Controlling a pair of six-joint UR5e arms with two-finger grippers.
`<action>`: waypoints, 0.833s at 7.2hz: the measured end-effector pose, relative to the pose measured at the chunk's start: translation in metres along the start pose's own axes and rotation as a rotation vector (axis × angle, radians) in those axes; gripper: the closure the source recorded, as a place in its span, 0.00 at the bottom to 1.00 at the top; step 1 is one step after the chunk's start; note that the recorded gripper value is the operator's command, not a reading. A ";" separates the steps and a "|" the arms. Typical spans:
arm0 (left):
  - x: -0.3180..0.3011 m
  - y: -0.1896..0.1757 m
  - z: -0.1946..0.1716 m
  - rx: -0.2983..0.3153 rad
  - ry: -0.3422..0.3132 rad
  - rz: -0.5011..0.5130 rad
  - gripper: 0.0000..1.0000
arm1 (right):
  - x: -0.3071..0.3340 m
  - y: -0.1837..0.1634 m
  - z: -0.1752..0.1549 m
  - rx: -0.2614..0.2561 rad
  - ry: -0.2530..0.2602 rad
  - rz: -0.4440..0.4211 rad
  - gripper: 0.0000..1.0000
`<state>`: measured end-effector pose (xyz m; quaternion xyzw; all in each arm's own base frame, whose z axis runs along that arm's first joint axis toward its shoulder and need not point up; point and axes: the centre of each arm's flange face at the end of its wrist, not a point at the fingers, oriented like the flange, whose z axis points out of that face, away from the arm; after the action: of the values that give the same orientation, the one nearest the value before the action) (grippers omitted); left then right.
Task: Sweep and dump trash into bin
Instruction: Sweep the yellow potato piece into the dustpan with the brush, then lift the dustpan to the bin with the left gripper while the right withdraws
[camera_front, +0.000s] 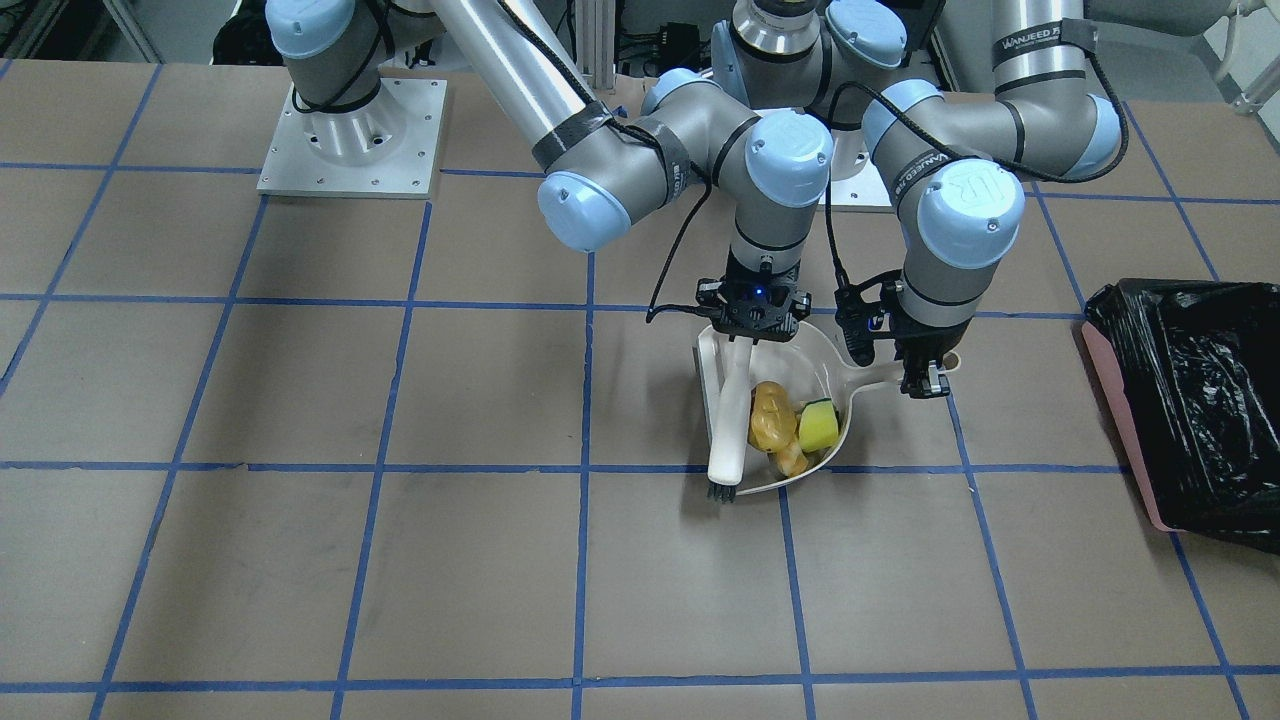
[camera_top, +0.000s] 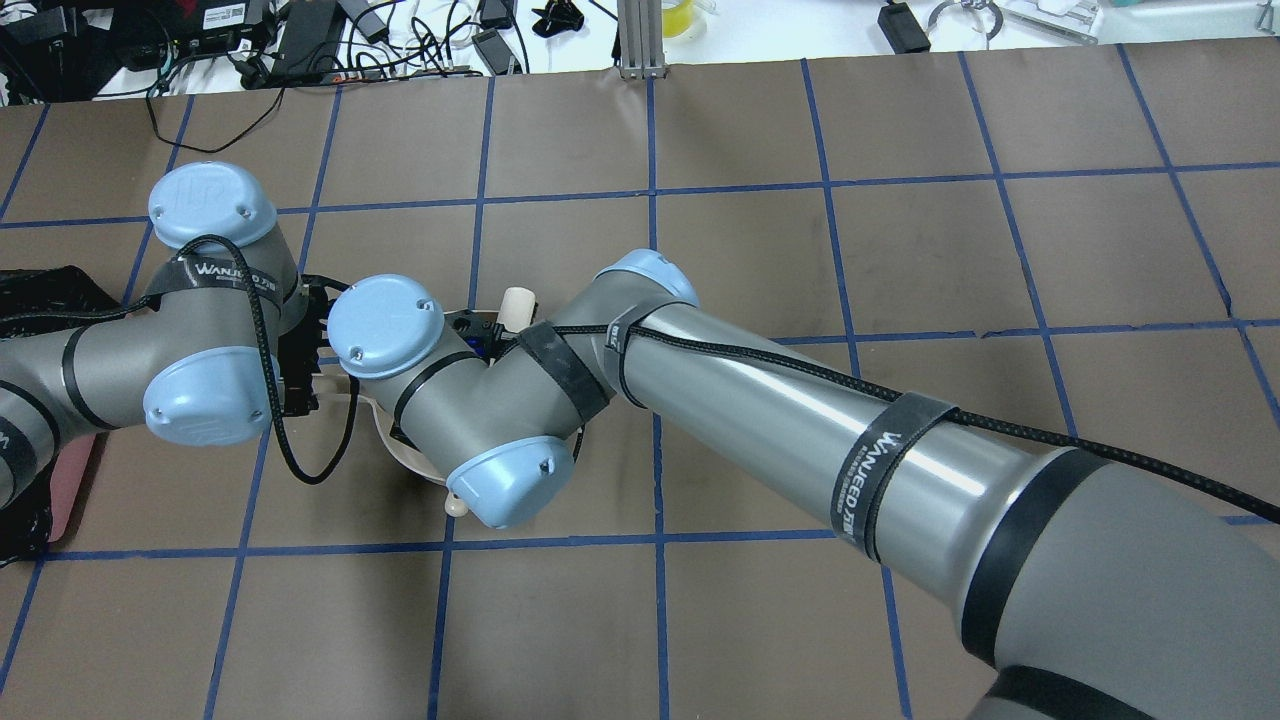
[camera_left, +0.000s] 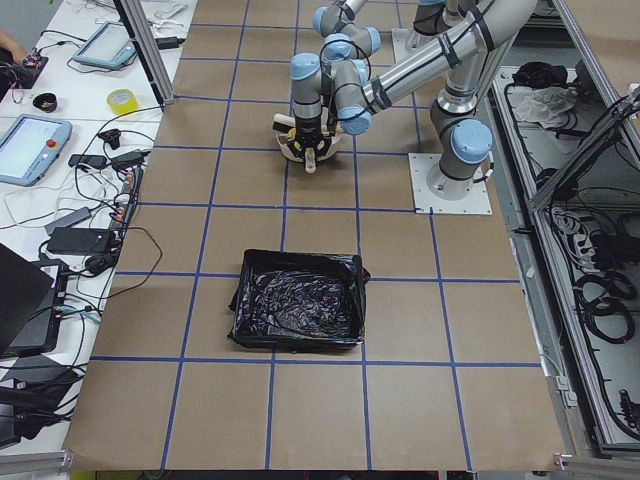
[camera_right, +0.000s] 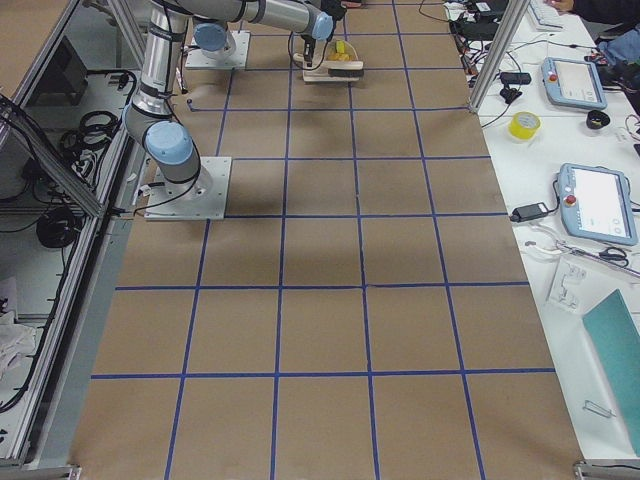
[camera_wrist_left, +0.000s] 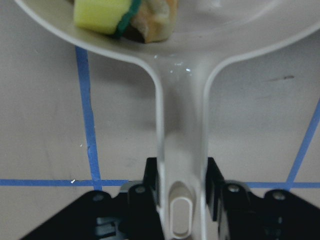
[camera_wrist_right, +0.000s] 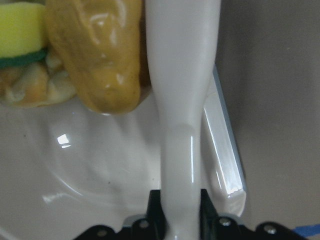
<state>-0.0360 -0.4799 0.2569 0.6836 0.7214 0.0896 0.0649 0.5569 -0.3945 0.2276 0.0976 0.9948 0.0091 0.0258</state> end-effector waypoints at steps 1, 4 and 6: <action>-0.002 -0.001 -0.002 0.030 -0.007 0.005 1.00 | 0.004 -0.002 -0.003 -0.003 0.012 0.004 1.00; -0.017 0.013 -0.017 0.122 -0.044 -0.011 1.00 | 0.017 -0.016 -0.008 -0.004 0.055 0.017 1.00; -0.024 0.035 -0.017 0.197 -0.052 -0.018 1.00 | 0.044 -0.034 -0.038 -0.027 0.105 0.008 1.00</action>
<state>-0.0047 -0.5031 0.2806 0.6822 0.7310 -0.0004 0.0169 0.5056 -0.4200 0.2622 0.1004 0.9942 0.0279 -0.0253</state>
